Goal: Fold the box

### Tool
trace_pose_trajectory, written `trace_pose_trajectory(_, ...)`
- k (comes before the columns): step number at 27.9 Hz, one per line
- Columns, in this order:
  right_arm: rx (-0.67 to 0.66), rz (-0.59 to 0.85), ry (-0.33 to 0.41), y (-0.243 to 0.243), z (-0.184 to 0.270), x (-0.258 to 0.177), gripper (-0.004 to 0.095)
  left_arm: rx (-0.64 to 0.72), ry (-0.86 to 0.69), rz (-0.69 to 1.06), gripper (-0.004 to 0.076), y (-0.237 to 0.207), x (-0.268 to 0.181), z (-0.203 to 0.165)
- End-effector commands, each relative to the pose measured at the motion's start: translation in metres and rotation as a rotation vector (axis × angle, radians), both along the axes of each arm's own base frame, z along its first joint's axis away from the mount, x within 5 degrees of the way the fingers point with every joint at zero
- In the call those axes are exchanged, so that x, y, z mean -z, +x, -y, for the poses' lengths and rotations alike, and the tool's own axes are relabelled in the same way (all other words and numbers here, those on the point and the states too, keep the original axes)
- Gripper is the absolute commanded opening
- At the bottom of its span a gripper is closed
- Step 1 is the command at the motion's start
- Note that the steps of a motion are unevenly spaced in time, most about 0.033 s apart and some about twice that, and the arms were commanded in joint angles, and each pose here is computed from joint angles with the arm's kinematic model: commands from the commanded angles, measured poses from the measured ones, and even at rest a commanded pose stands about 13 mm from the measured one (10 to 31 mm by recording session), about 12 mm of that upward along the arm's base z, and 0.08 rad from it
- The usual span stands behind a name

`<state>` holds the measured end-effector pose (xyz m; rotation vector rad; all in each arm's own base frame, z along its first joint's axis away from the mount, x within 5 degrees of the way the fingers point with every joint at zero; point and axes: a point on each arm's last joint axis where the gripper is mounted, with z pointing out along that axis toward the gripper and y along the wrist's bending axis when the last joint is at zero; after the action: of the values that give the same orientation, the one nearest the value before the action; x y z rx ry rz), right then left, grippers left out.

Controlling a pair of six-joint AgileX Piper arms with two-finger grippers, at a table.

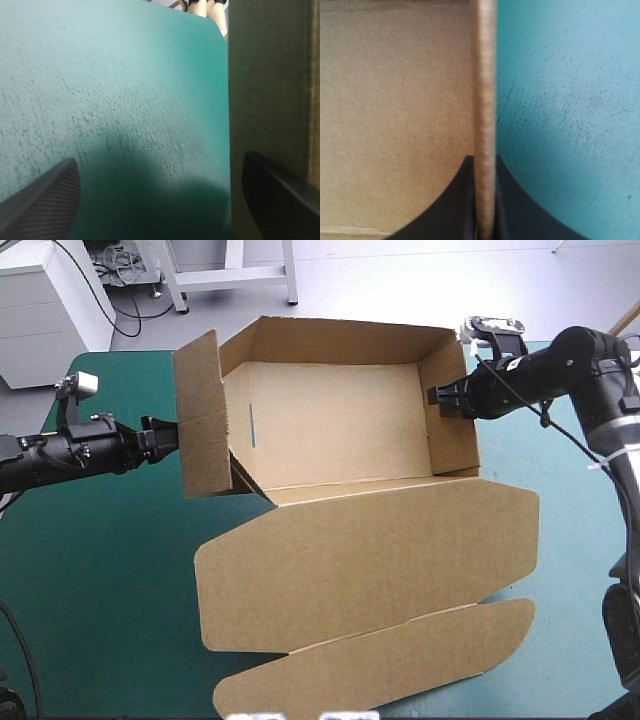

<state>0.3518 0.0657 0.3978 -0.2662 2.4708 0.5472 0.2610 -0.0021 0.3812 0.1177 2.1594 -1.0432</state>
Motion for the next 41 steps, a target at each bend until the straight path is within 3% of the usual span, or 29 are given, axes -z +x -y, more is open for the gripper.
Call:
trace_pose_trajectory(1,0.008,0.089,0.059,-0.001,-0.014,-0.017,-0.0017,0.025,-0.061,0.074,0.0622,-0.007,-0.021,0.006)
trace_pose_trajectory(15,-0.011,-0.002,0.08,0.029,-0.044,0.025,-0.0018,0.089,-0.045,0.057,0.0618,-0.012,-0.019,0.009)
trace_pose_trajectory(21,-0.015,0.011,0.13,0.029,-0.052,0.023,-0.0018,0.089,-0.009,0.044,0.0618,-0.012,-0.016,0.007)
trace_pose_trajectory(30,-0.044,0.045,0.124,0.027,-0.079,0.025,-0.0017,0.1,-0.011,0.045,0.0618,-0.012,-0.016,0.01)
trace_pose_trajectory(35,-0.045,0.002,0.068,0.032,-0.089,0.042,-0.0018,0.119,-0.009,0.05,0.0618,-0.014,-0.018,0.015)
trace_pose_trajectory(41,-0.049,-0.01,0.097,0.033,-0.102,0.049,-0.0017,0.105,0.039,0.005,0.0618,-0.015,-0.012,0.013)
